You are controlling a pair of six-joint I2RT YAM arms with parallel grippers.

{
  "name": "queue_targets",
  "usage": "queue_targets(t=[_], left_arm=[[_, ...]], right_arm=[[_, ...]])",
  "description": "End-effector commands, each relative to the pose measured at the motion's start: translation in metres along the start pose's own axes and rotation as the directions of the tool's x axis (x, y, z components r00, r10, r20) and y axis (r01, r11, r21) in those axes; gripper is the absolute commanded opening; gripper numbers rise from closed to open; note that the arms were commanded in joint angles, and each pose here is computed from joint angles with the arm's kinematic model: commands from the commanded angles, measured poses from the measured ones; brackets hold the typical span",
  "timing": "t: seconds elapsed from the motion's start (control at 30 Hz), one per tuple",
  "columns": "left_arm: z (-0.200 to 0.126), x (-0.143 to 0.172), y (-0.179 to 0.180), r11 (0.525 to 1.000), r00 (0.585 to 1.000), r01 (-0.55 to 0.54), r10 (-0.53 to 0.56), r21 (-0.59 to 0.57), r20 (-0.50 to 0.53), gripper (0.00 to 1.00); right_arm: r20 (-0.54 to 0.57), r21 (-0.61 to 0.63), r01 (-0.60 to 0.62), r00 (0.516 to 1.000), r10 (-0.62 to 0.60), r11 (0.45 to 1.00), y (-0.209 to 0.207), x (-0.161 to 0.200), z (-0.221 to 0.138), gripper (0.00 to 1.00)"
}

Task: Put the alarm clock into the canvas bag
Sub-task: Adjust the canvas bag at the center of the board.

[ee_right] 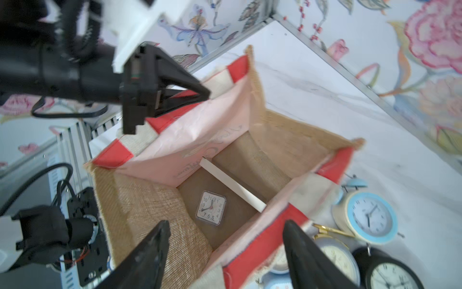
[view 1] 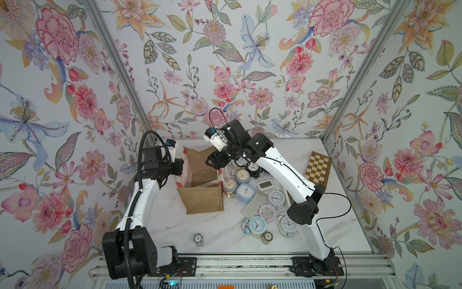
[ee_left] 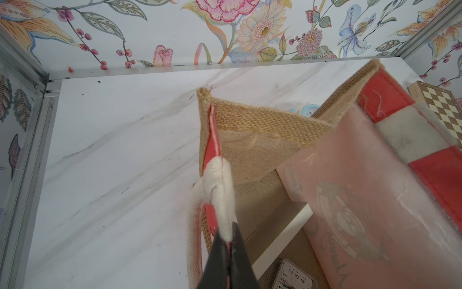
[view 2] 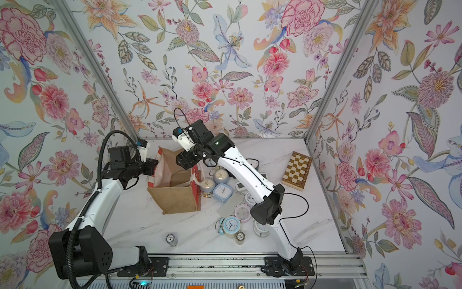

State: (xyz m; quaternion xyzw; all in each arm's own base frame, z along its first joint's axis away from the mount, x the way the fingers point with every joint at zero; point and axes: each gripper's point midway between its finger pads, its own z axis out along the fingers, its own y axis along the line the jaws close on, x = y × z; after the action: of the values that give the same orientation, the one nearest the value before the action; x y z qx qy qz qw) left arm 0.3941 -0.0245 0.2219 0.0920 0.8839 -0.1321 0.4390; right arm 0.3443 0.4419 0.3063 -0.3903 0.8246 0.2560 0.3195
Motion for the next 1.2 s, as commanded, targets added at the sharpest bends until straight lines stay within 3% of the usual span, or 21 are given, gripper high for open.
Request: queue_targets(t=[0.0, 0.2, 0.37, 0.53, 0.9, 1.07, 1.1, 1.17], left_arm=[[-0.006, 0.001, -0.002, 1.000, 1.000, -0.007, 0.007, -0.016, -0.020, 0.05], [-0.007, -0.003, -0.004, 1.000, 1.000, -0.002, 0.002, -0.001, -0.008, 0.05], [-0.010, -0.003, -0.003, 1.000, 1.000, 0.011, -0.011, -0.017, -0.017, 0.05], [-0.019, -0.004, -0.004, 0.999, 1.000, 0.008, -0.009, -0.032, -0.025, 0.05], [-0.035, 0.002, -0.002, 0.997, 0.999, -0.009, 0.005, -0.080, -0.044, 0.08], [-0.035, -0.006, 0.002, 0.995, 1.000, -0.002, 0.000, -0.100, -0.015, 0.27], [-0.035, -0.011, 0.003, 0.994, 1.000, -0.002, 0.002, -0.106, -0.002, 0.31], [-0.035, -0.020, 0.008, 0.992, 1.000, -0.003, 0.006, -0.129, 0.023, 0.39]], right_arm=[[-0.041, 0.050, -0.226, 0.973, 0.228, 0.973, -0.027, 0.016, 0.008, 0.71], [-0.125, -0.032, -0.299, 0.948, 0.293, 0.954, -0.019, 0.034, 0.032, 0.61], [-0.152, -0.038, -0.320, 0.938, 0.311, 0.947, -0.011, 0.041, 0.038, 0.27], [-0.167, -0.012, -0.308, 0.939, 0.302, 0.951, -0.001, 0.049, 0.034, 0.01], [-0.200, 0.030, -0.297, 0.934, 0.297, 0.954, 0.019, 0.071, 0.013, 0.00], [-0.195, 0.048, -0.301, 0.932, 0.305, 0.952, 0.018, 0.073, 0.010, 0.00], [-0.194, 0.047, -0.302, 0.932, 0.305, 0.952, 0.019, 0.073, 0.009, 0.04], [-0.184, 0.046, -0.301, 0.935, 0.304, 0.953, 0.020, 0.070, 0.005, 0.27]])
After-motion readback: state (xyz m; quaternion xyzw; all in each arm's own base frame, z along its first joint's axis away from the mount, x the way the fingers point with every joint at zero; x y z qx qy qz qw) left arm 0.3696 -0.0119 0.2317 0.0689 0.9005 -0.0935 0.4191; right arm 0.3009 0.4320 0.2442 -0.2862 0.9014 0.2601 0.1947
